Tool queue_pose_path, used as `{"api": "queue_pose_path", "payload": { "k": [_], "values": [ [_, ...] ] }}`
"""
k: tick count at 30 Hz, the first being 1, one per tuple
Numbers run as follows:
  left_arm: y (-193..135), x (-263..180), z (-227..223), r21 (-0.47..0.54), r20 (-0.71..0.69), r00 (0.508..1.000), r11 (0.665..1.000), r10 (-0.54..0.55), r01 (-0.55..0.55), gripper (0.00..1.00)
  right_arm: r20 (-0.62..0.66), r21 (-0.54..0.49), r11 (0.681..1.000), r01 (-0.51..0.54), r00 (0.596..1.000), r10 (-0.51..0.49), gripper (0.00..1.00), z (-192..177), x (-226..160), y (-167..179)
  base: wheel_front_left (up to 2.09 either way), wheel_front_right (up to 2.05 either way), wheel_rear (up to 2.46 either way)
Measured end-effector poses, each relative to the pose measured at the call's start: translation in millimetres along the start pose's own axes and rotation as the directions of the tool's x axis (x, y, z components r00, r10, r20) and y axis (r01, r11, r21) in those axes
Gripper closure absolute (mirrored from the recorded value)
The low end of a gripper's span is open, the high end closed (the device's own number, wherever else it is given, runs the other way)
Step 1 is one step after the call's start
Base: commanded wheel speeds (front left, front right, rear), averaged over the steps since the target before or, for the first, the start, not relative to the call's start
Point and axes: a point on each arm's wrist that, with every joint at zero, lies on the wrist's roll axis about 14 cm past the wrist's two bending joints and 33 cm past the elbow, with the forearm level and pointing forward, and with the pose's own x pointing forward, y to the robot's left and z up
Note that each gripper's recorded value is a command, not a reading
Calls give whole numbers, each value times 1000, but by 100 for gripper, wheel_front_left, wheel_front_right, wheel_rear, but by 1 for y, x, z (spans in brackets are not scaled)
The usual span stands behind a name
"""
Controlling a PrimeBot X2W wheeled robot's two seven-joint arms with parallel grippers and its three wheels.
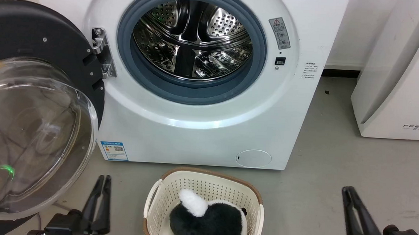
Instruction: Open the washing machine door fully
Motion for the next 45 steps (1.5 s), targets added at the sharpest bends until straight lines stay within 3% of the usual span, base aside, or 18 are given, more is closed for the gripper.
{"api": "queue_pose_path", "payload": {
  "k": [45],
  "values": [
    [-4,5,-6,29,-69,998,1000,-7,9,100,-74,-16,1000,-14,997,12,100,-8,6,3,0,0,0]
  ]
}}
